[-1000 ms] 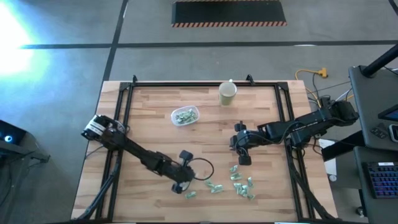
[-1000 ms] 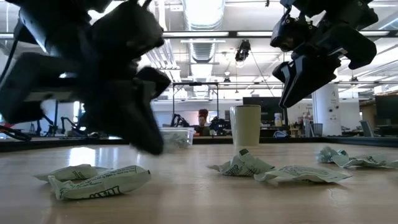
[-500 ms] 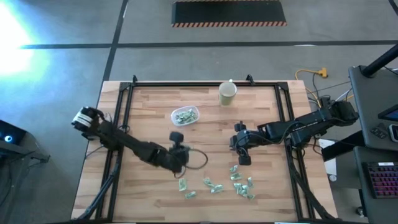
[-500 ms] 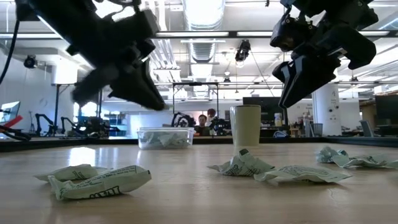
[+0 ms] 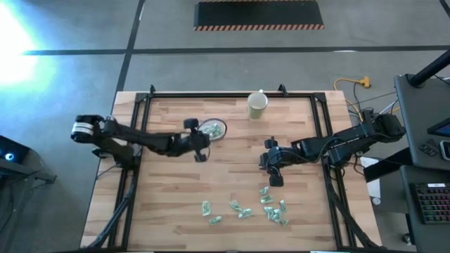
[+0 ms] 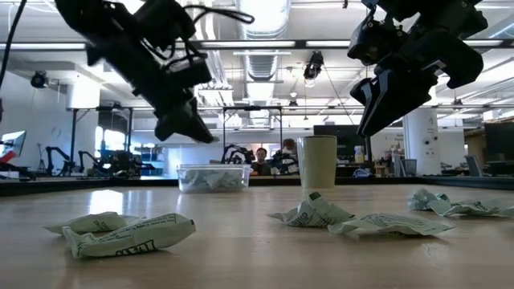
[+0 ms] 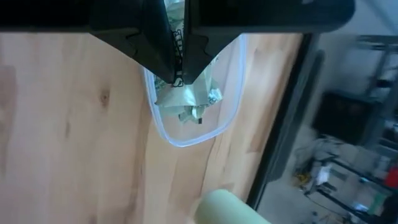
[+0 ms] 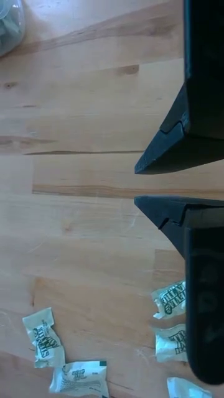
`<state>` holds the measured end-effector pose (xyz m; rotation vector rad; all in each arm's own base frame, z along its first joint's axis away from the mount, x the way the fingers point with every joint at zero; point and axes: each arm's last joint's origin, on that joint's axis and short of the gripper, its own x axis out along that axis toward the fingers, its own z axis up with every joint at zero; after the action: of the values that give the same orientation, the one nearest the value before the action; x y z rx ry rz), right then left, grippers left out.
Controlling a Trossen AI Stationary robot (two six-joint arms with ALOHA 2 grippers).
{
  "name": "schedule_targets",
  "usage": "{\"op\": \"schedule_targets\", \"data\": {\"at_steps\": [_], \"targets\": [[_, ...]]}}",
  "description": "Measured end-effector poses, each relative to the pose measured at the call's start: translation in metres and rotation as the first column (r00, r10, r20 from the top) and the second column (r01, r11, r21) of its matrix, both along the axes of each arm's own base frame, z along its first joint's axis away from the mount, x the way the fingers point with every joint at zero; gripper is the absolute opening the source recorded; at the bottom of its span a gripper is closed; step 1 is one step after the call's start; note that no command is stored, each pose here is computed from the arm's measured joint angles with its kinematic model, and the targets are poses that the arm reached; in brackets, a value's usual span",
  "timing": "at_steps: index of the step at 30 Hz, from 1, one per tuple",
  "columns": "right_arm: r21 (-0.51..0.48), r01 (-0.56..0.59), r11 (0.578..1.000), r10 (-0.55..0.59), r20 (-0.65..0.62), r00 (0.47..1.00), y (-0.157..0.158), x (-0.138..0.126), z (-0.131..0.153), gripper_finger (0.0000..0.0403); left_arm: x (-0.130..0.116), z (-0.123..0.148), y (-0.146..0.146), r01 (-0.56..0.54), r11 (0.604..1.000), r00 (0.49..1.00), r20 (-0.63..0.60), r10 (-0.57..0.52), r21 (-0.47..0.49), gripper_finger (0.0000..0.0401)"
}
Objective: Pick and place Stevia / Truvia into bins
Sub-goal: Put the stevia packet into the transparent container
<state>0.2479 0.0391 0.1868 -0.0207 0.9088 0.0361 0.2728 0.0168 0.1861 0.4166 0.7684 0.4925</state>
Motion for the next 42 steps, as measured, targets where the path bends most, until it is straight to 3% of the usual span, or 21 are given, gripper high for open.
{"op": "schedule_targets", "data": {"at_steps": [5, 29, 33, 42], "targets": [[-0.003, -0.003, 1.000, 0.003, -0.001, 1.000, 0.000, 0.000, 0.000, 0.0056, 0.000, -0.007, 0.021, 0.006, 1.000, 0.997, 0.082, -0.004, -0.031, 0.0011], [-0.003, -0.003, 1.000, 0.003, -0.001, 1.000, 0.000, 0.000, 0.000, 0.0057, -0.005, -0.020, 0.048, -0.120, 0.991, 0.990, 0.064, 0.123, -0.053, 0.0013], [-0.003, -0.003, 1.000, 0.003, 0.000, 1.000, 0.000, 0.000, 0.000, 0.0057, -0.006, -0.021, 0.048, -0.113, 0.992, 0.991, 0.061, 0.117, -0.060, 0.0037], [-0.003, -0.003, 1.000, 0.003, 0.000, 1.000, 0.000, 0.000, 0.000, 0.0057, -0.008, -0.024, 0.047, -0.128, 0.989, 0.989, 0.063, 0.133, -0.076, 0.0130]]}}
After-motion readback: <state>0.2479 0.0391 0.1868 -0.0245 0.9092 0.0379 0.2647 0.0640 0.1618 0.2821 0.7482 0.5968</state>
